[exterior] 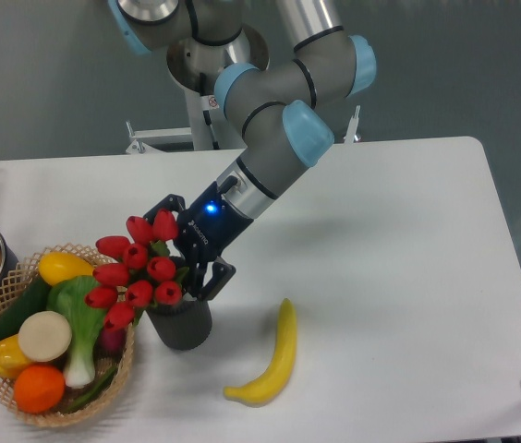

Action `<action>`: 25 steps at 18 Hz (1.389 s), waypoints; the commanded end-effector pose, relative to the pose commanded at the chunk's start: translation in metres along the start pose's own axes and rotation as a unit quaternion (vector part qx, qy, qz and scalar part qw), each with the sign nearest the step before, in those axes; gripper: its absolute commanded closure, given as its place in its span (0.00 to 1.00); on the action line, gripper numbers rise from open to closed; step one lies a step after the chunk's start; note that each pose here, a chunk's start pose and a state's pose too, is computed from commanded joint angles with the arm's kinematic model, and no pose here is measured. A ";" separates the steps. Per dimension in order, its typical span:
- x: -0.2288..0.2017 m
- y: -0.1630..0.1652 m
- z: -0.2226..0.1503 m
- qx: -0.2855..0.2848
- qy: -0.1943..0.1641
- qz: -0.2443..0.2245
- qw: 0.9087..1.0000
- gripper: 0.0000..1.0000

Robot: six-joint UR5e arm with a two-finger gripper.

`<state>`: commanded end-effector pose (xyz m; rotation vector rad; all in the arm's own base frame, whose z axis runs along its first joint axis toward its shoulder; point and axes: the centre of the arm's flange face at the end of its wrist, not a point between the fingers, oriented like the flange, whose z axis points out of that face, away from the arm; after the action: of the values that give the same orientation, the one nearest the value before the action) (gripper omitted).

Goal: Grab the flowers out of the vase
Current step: 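Close the gripper on the tulip stems, then lift the tulip bunch up out of the black vase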

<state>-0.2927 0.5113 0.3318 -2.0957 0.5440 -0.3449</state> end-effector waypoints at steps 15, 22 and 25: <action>-0.002 -0.002 -0.002 0.004 0.000 -0.001 1.000 0.55; -0.006 -0.018 -0.028 0.035 -0.016 -0.008 0.999 0.55; -0.006 -0.025 -0.046 0.060 -0.025 -0.019 0.998 0.55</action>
<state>-0.3122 0.4935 0.3781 -1.9946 0.4441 -0.3384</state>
